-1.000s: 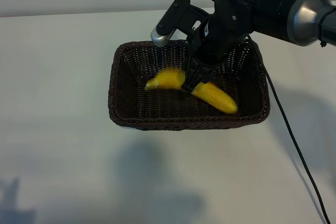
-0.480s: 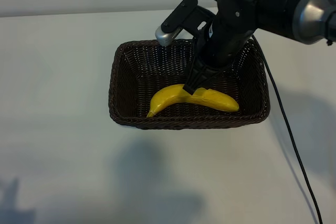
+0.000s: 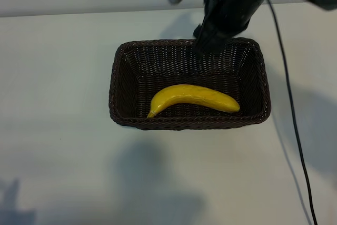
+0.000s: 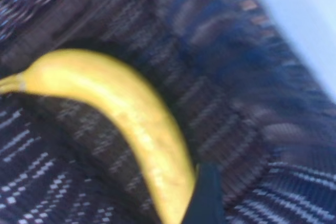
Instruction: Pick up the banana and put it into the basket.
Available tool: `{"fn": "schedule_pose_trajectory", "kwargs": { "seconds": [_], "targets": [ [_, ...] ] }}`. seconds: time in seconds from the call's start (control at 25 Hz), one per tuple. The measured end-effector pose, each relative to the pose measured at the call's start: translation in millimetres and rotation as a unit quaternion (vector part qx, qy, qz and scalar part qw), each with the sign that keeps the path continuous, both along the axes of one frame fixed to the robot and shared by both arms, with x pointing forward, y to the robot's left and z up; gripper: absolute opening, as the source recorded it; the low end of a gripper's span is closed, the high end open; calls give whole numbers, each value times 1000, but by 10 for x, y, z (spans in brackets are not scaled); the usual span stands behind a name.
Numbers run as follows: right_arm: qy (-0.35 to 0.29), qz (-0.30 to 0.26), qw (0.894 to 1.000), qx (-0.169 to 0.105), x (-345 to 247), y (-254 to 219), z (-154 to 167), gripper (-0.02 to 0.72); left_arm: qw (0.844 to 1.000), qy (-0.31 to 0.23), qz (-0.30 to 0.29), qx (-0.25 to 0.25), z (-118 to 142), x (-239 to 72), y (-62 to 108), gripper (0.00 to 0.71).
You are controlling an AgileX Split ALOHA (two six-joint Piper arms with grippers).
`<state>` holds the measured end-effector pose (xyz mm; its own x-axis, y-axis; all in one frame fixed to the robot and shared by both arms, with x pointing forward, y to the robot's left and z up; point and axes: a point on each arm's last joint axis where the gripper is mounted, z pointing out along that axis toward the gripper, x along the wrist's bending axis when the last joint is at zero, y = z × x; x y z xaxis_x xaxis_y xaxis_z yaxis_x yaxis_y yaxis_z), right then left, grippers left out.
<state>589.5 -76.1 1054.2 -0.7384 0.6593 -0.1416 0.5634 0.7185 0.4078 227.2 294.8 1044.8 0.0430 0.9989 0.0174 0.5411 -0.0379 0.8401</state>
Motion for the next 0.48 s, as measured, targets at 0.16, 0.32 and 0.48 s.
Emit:
{"fn": "schedule_pose_trajectory", "kwargs": {
  "seconds": [0.16,0.32,0.48],
  "targets": [
    [15,-22,1000,-2,30,-91,23,609,1000,0,0,0,0,0,0,540],
    [41,-79,996,1,98,-282,15,608,1000,0,0,0,0,0,0,540],
    [70,-153,986,3,219,-632,-1,607,1000,0,0,0,0,0,0,540]
  ]
}}
